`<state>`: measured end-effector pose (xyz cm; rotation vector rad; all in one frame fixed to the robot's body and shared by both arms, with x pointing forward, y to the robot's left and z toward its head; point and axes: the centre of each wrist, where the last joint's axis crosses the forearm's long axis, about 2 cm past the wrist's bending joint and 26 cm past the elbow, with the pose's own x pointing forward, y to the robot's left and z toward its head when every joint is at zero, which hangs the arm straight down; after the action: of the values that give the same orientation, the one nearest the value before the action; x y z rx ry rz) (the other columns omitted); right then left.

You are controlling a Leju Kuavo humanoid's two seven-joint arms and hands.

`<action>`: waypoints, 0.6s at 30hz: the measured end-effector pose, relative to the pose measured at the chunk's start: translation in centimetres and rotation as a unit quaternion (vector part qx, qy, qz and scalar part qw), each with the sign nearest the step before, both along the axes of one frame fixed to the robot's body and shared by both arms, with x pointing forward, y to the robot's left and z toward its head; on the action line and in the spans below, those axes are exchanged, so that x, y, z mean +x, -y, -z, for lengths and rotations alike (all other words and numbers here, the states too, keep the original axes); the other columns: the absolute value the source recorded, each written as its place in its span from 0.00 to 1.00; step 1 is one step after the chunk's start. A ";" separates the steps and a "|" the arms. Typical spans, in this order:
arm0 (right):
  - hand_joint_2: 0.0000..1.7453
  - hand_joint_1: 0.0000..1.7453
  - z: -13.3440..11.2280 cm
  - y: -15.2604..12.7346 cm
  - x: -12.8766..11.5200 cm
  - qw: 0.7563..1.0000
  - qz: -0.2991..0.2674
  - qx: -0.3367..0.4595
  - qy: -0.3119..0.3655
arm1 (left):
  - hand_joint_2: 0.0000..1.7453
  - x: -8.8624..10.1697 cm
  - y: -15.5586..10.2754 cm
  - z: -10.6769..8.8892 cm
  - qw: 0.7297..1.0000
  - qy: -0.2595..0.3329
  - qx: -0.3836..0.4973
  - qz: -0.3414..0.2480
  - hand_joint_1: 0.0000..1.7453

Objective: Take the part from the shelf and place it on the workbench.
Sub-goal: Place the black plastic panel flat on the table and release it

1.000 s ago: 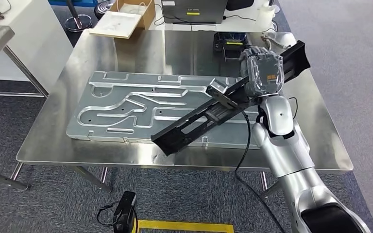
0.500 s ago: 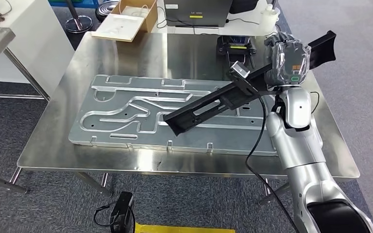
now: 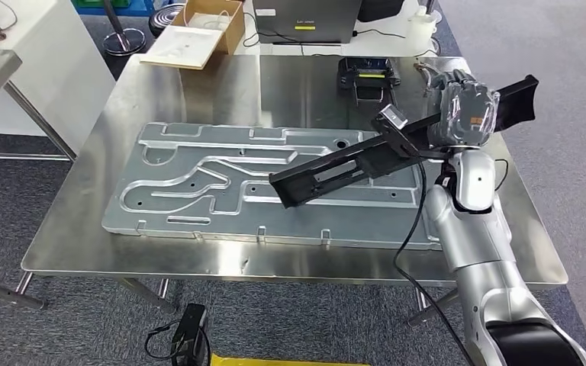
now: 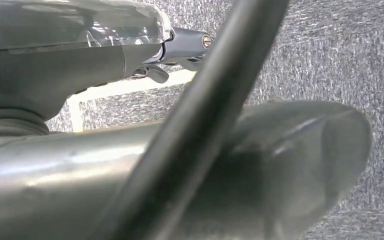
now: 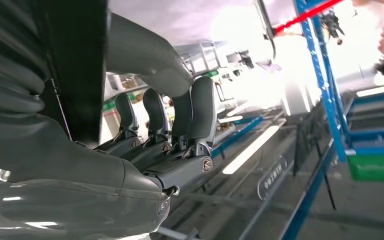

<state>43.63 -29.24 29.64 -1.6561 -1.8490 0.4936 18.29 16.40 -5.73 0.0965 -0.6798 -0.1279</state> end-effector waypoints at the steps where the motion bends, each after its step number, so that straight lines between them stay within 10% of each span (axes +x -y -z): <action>1: 1.00 1.00 0.3 0.0 0.0 1.000 0.001 -0.002 -0.004 | 0.00 0.0 0.0 0.0 1.000 0.000 0.000 -0.001 0.00; 18: 1.00 1.00 7.1 -0.6 0.1 0.994 0.009 -0.005 -0.112 | 0.00 0.7 -0.5 -0.2 1.000 0.001 0.001 -0.013 0.00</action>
<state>43.69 -28.61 22.50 -1.5534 -1.6689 0.6535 19.01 16.94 -5.56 0.1078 -0.6809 -0.1032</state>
